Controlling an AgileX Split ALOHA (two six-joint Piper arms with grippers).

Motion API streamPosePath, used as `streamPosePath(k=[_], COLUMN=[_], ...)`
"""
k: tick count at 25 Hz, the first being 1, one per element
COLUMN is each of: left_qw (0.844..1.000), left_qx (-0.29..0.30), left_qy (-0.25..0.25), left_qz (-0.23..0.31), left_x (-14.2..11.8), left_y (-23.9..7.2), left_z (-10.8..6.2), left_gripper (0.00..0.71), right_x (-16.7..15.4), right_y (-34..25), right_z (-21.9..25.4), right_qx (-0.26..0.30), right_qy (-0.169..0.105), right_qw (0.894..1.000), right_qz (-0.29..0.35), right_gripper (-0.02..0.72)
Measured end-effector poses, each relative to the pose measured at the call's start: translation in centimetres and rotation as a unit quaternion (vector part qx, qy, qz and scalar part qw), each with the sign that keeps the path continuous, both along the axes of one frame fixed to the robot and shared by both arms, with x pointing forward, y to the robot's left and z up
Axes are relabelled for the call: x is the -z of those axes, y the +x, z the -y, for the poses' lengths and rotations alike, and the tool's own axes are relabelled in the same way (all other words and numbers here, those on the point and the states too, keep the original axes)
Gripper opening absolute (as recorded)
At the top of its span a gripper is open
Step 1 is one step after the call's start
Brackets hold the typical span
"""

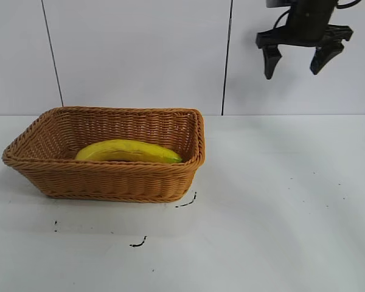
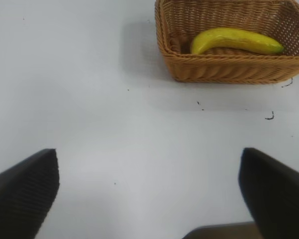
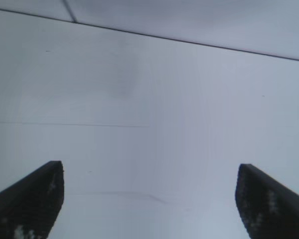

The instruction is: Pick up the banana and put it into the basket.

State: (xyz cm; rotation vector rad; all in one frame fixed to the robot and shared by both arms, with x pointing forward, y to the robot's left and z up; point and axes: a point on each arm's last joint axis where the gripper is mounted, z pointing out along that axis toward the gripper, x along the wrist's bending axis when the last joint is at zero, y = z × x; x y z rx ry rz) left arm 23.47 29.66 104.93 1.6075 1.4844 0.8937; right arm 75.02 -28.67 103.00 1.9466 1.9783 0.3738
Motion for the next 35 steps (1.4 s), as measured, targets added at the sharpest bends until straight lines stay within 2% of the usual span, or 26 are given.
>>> streamPosePath(k=[9,15,20,23,28,31,35], left_qw=[1.000,1.000,1.000,1.000,1.000,1.000,1.000], left_qx=[0.000,0.000,0.000,0.000,0.000,0.000,0.000], left_qy=[0.000,0.000,0.000,0.000,0.000,0.000,0.000], left_qz=[0.000,0.000,0.000,0.000,0.000,0.000,0.000], left_x=[0.0,0.0,0.0,0.0,0.0,0.0,0.0], left_y=[0.0,0.0,0.0,0.0,0.0,0.0,0.0], left_z=[0.0,0.0,0.0,0.0,0.0,0.0,0.0], left_gripper=[0.695,0.695,0.695,0.695,0.695,0.695,0.695], right_x=[-1.7,-3.5,-4.4,-4.8,-3.4,-2.4,-1.1], right_y=[-7.1,-16.1,-23.8,-28.1,-34.4,-38.6,-41.4], right_z=[0.2,0.5,0.6,0.6,0.8,0.9,0.9], right_qx=[-0.009,-0.009,-0.007,-0.007,-0.009,-0.012,-0.013], right_qy=[-0.004,-0.003,0.008,0.014,0.017,0.022,0.027], right_qw=[0.997,0.994,0.993,0.994,0.997,1.000,0.999], right_qz=[-0.073,-0.113,-0.120,-0.107,-0.081,-0.008,0.044], right_gripper=[0.667,0.667,0.667,0.667,0.667,0.667,0.667])
